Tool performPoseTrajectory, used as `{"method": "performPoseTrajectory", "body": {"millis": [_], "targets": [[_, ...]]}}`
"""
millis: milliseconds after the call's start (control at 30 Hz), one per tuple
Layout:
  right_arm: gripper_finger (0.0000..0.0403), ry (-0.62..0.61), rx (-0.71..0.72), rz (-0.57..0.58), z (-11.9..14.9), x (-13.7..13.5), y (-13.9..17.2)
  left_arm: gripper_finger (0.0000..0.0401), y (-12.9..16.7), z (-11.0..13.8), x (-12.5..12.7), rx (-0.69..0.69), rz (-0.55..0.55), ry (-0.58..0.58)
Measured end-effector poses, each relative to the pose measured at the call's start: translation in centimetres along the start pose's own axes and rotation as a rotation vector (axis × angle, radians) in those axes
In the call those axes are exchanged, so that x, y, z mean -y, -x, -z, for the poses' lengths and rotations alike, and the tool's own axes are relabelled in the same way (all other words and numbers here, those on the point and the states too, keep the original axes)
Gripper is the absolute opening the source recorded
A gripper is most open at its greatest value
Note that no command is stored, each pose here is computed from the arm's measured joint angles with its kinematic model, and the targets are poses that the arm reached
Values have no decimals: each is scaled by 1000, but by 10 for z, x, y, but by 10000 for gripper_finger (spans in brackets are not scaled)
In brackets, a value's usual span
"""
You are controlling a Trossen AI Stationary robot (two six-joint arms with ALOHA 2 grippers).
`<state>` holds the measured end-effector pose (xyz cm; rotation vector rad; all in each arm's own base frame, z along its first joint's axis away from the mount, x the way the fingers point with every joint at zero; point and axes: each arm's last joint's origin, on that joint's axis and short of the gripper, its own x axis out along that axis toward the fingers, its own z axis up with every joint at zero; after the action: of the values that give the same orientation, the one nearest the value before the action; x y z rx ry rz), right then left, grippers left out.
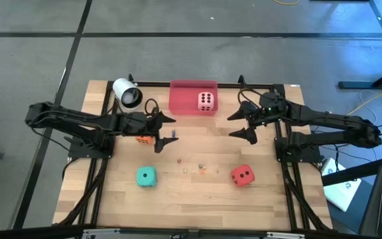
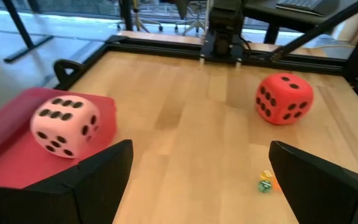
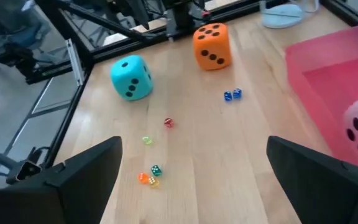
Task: Pick & Place Dice
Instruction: Put the big red dice into the pink bin
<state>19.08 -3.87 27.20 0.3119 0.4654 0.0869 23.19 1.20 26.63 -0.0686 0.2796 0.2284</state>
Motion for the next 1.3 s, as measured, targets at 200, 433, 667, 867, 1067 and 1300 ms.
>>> {"method": "performPoseTrajectory", "body": {"millis": [200,433,667,867,1067,1300], "targets": [[400,23,83,-41,-4,0,-16,372,-3,4,7,-20,25,25],[400,50,109,-57,-7,3,-33,372,-2,4,9,-20,32,29],[400,60,67,-177,-4,1,-38,372,-2,4,9,-20,32,6],[400,-7,39,-379,-5,-11,-35,372,-2,4,8,-20,31,5],[400,-38,32,-405,-4,-21,-38,372,-2,4,8,-21,30,3],[400,10,73,-327,-5,-24,-41,372,-2,4,8,-19,18,5]]}}
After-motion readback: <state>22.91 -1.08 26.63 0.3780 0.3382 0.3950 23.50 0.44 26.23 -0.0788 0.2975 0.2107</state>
